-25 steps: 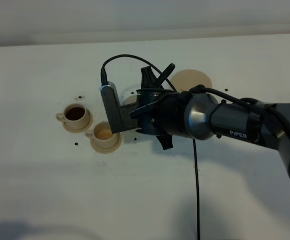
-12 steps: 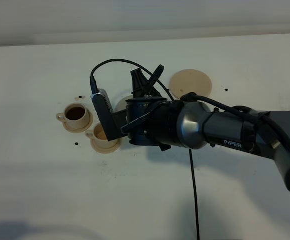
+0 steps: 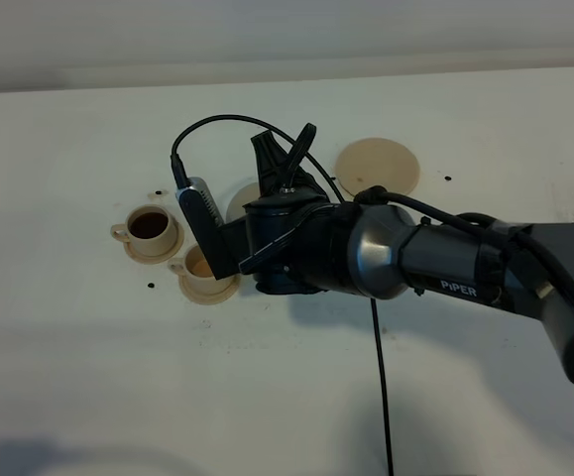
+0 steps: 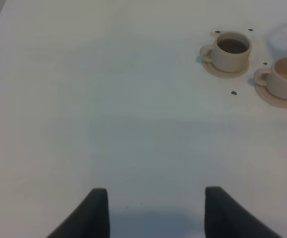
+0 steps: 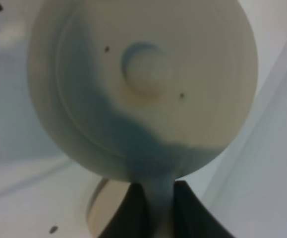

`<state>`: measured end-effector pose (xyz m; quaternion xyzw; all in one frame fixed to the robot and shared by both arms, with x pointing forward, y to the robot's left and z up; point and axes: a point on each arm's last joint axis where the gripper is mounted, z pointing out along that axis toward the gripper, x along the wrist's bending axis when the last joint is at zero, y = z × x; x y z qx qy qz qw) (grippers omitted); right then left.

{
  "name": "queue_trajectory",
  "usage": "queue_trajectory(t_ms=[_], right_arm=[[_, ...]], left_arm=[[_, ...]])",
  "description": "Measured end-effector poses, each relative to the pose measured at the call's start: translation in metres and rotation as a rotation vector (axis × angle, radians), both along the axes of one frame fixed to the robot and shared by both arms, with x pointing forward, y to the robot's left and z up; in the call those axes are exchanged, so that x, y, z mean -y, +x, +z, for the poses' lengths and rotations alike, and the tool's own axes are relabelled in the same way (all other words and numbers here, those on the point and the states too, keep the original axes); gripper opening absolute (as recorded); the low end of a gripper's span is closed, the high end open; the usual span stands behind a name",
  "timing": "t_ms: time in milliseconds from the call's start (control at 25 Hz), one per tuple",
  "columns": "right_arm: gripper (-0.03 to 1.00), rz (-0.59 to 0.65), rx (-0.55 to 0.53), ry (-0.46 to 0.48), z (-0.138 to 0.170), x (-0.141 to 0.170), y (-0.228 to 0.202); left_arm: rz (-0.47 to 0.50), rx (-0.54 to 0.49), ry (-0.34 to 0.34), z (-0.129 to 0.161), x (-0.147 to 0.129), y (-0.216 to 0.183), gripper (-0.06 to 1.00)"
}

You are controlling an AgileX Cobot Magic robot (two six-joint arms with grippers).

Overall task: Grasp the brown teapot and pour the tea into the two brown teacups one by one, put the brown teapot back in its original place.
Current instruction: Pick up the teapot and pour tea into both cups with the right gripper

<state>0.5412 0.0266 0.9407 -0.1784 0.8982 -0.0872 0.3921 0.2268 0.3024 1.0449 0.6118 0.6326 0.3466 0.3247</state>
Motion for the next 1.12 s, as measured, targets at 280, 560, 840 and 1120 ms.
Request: queue_trajectory(t_ms=[280, 560, 840, 1120], right_arm=[[0.09, 0.040, 0.042, -0.045, 0.003, -0.007, -0.007], [0.09, 0.050, 0.058, -0.076, 0.004, -0.007, -0.008], [0.09, 0.079, 0.087, -0.107, 0.006, -0.009, -0.010], [0.09, 0.108, 0.107, -0.117, 0.008, -0.013, -0.012]], left_arm=[[0.000, 0.000, 0.000, 0.000, 0.000, 0.000, 0.42], [0.000, 0.000, 0.000, 0.000, 0.000, 0.000, 0.42], [0.000, 0.000, 0.000, 0.000, 0.000, 0.000, 0.42], [0.000, 0.000, 0.000, 0.000, 0.000, 0.000, 0.42]])
